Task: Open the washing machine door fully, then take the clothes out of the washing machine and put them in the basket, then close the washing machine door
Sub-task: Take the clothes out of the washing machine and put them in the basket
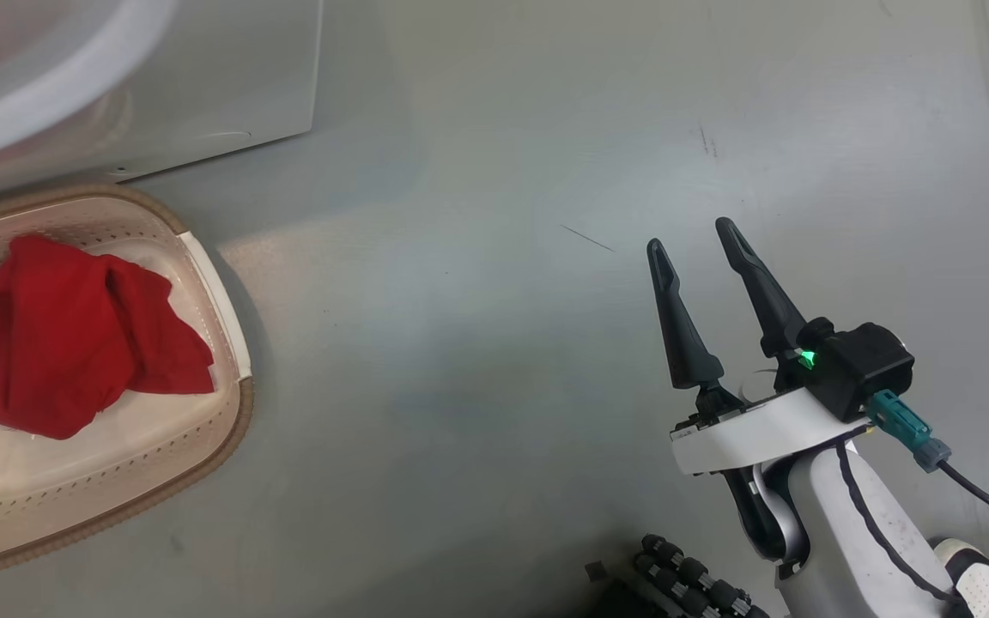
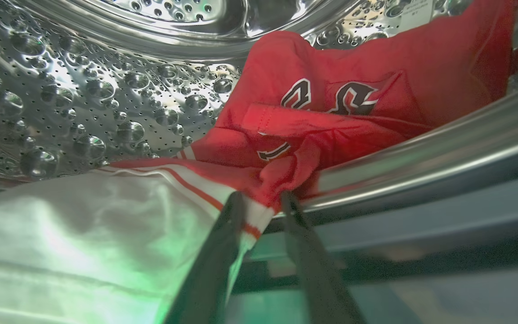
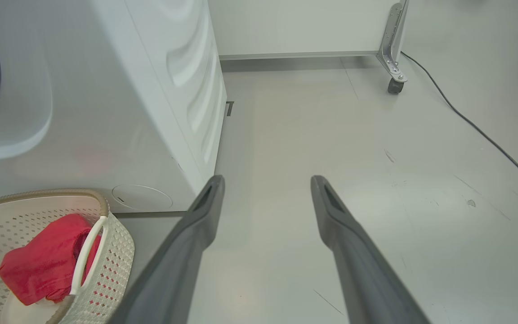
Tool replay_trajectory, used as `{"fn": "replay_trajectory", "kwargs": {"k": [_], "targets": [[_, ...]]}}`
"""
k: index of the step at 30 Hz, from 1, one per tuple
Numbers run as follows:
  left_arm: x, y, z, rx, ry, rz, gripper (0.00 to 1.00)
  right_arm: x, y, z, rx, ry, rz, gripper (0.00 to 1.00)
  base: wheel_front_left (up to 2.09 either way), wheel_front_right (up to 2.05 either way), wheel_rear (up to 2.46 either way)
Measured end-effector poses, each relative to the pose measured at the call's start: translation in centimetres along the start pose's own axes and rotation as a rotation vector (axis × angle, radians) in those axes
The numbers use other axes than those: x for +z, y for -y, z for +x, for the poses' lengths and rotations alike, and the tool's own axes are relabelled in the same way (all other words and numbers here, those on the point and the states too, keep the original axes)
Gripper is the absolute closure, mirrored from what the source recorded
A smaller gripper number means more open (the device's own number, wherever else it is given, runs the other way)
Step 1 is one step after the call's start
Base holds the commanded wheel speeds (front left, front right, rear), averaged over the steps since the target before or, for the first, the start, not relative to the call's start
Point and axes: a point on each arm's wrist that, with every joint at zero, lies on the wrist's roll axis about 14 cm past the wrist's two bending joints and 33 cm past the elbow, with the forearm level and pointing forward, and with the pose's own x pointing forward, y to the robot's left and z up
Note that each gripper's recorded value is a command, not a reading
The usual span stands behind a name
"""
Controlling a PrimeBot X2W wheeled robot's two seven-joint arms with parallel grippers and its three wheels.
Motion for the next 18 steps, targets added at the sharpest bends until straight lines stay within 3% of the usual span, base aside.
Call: {"fn": "replay_trajectory", "kwargs": {"k": [18], "targets": [[1.1, 0.2, -1.1, -0.014, 0.061, -0.009, 1.0, 1.0, -0.6, 0.5, 0.017, 0.032, 0.002, 0.0, 0.0, 0.0, 0.0]]}}
